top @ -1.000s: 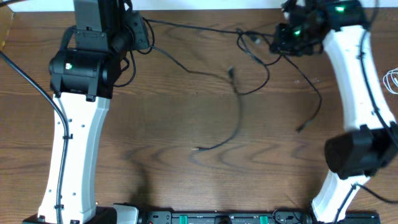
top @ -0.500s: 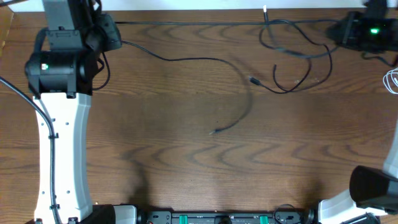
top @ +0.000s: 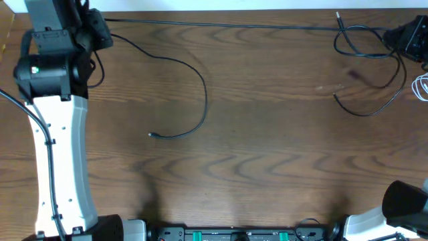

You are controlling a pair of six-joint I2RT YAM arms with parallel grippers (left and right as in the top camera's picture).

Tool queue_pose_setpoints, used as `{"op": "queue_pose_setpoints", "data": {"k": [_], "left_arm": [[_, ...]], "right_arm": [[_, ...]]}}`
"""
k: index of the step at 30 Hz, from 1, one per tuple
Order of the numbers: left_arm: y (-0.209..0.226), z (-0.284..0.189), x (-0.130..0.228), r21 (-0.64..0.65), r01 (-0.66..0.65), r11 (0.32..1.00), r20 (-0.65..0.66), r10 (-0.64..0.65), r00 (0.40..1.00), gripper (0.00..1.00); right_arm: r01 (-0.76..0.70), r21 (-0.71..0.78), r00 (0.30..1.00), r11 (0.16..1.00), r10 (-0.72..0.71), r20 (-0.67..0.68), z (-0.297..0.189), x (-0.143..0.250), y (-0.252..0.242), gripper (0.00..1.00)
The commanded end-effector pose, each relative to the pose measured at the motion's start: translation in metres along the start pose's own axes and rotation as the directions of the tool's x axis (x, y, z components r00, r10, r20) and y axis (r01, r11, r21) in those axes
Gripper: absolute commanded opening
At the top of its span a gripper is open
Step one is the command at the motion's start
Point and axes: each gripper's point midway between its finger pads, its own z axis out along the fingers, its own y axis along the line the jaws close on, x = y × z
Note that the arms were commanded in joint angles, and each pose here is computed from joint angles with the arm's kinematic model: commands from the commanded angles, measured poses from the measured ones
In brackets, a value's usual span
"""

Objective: Untangle cables

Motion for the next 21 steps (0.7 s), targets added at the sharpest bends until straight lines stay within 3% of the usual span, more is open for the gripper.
{"op": "queue_pose_setpoints", "data": {"k": [1, 12, 15, 21], "left_arm": [[0.108, 0.001, -0.011, -0.4, 0.063, 0.915, 0.043, -0.049, 0.998, 0.08], [0.199, 0.02, -0.003, -0.507, 0.18, 0.843, 0.067, -0.17, 0.983, 0.07], [0.2, 0.029, 0.0, -0.412, 0.213, 0.886, 0.052, -0.211, 0.976, 0.07], [0.159, 0.039, -0.002, -0.243, 0.199, 0.95, 0.019, -0.2, 0.98, 0.08]], "right_arm": [[-0.11, 0.324, 0.988, 0.94, 0.069, 0.135, -0.037, -0.022, -0.089, 0.01], [-0.165, 0.293, 0.979, 0.942, 0.121, 0.164, -0.055, -0.022, -0.109, 0.01], [-0.164, 0.271, 0.98, 0.948, 0.126, 0.154, -0.053, -0.02, -0.104, 0.01], [-0.105, 0.215, 0.991, 0.971, 0.084, 0.102, -0.04, -0.014, -0.082, 0.01]]}}
